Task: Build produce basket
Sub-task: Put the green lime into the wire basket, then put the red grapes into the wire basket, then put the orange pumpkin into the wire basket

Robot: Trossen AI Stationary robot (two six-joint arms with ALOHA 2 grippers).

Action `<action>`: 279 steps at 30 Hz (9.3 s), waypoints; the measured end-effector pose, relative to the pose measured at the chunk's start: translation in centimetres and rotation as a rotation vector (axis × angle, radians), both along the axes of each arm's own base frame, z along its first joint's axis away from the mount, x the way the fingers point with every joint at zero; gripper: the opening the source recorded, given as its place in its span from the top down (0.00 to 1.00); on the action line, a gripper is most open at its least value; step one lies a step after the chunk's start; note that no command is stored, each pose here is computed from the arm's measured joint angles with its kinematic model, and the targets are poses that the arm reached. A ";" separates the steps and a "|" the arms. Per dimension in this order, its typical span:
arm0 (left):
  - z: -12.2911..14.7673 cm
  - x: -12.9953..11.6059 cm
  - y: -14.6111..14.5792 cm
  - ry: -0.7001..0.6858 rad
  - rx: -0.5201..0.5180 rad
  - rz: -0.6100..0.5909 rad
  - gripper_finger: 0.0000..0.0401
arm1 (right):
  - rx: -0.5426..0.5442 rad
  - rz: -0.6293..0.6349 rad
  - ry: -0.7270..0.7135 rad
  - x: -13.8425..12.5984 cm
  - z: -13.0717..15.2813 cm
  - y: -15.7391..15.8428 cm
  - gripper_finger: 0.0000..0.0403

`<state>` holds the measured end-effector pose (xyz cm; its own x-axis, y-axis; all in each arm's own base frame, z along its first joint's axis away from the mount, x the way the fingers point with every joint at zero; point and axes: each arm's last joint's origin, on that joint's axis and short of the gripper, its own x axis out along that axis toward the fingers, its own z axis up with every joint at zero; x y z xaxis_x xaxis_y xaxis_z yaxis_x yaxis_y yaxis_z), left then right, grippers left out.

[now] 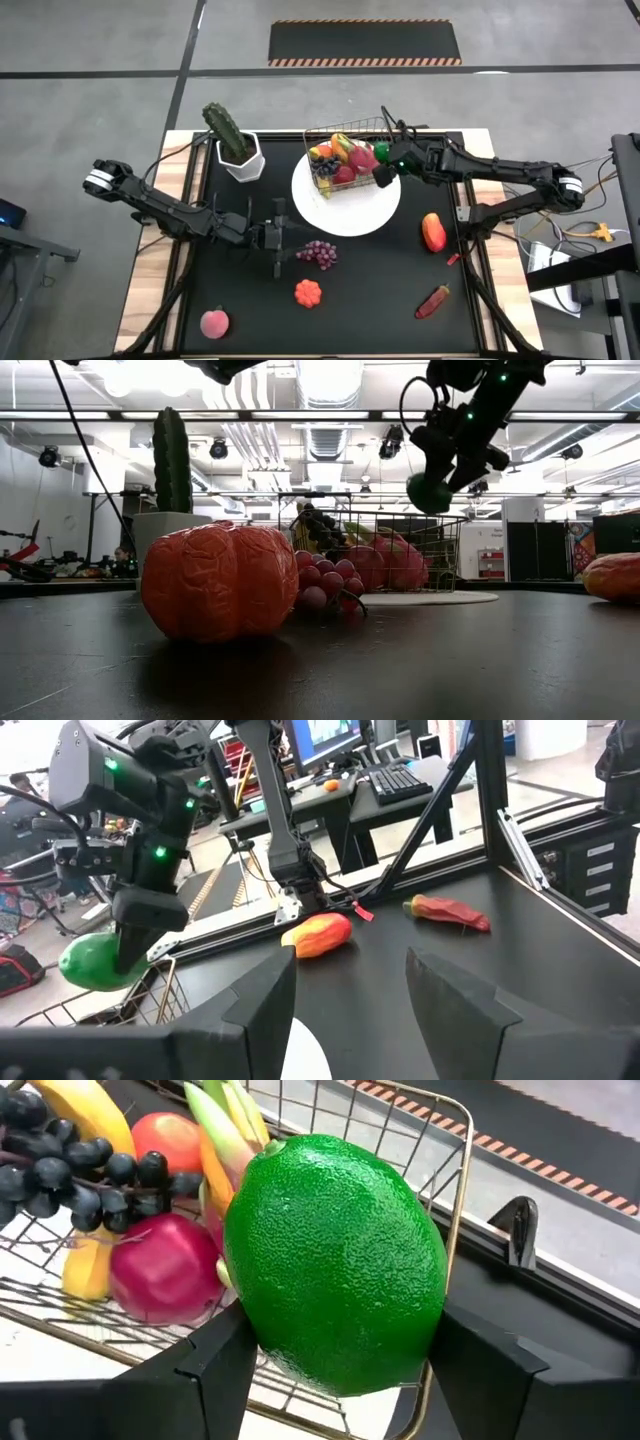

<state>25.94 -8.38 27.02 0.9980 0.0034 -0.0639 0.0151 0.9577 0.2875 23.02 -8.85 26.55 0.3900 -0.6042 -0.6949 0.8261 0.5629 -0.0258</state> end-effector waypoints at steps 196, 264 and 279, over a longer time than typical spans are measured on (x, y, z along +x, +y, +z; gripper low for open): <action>-0.1 -2.5 0.4 0.000 -0.050 0.020 0.57 | -0.016 0.573 -0.178 4.3 1.9 8.3 0.50; -12.3 -2.5 -10.5 0.575 -0.633 0.098 0.57 | 0.002 1.239 -0.110 16.7 -8.7 24.9 0.10; -13.5 -2.2 -10.6 0.569 -0.616 0.135 0.57 | 0.091 1.187 -0.032 17.8 -14.9 25.2 0.10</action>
<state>23.75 -18.99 13.48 0.8068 -0.0800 -0.5853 -0.1260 0.9446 -0.3029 40.78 16.32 11.62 0.6903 0.1968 -0.6962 -0.2126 0.9750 0.0647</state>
